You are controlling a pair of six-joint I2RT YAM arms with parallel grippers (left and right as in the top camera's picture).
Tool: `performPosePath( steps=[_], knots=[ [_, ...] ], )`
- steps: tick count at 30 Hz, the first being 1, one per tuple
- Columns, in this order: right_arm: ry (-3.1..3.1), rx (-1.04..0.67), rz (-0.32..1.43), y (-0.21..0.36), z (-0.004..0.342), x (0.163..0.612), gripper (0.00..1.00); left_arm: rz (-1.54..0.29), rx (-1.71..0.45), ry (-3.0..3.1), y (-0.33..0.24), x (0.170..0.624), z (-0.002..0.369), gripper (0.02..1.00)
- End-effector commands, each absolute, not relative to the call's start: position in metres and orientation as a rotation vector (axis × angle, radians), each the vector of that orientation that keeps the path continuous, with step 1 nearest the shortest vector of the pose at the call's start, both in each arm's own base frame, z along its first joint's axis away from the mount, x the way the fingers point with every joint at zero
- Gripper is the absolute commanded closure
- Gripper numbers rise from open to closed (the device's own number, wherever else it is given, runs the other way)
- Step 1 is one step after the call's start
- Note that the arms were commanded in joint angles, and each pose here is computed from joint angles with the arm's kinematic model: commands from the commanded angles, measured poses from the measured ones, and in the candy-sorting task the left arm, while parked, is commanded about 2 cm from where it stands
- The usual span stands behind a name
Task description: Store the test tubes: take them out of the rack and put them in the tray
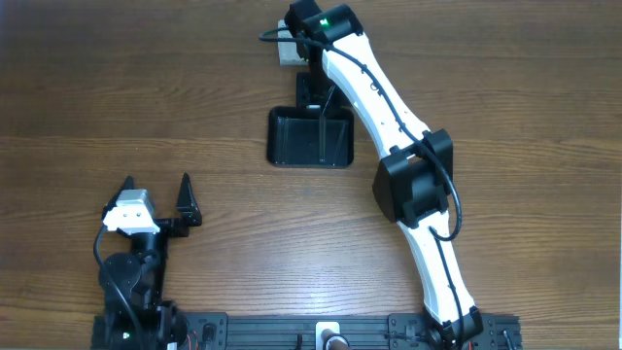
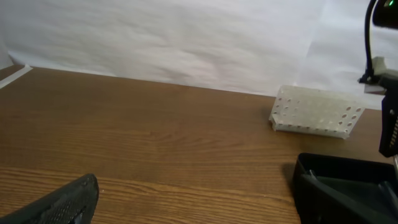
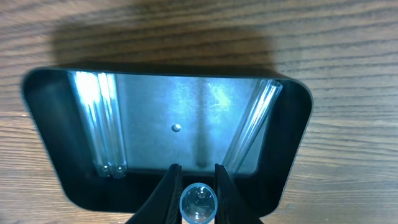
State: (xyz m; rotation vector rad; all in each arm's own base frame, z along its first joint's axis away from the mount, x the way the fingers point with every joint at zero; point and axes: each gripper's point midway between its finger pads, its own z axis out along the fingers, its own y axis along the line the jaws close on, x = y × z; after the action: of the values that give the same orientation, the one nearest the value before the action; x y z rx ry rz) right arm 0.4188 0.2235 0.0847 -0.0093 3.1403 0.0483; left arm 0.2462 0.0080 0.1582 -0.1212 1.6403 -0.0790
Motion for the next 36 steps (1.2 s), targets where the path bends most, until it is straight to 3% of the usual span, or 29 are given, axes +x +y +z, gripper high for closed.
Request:
performPosePath(
  steps=[1, 24, 36],
  knots=[
    [3.144, 0.014, -0.009, 0.217, 0.076, 0.422, 0.89, -0.064, -0.114, 1.643, 0.009, 0.246, 0.156, 0.02],
    [3.166, 0.035, -0.076, 0.205, 0.052, 0.423, 0.888, -0.064, -0.114, 1.643, 0.009, 0.246, 0.156, 0.023],
    [3.172, 0.035, -0.081, 0.205, 0.042, 0.422, 0.836, -0.064, -0.114, 1.643, 0.009, 0.246, 0.156, 0.02]
  ],
)
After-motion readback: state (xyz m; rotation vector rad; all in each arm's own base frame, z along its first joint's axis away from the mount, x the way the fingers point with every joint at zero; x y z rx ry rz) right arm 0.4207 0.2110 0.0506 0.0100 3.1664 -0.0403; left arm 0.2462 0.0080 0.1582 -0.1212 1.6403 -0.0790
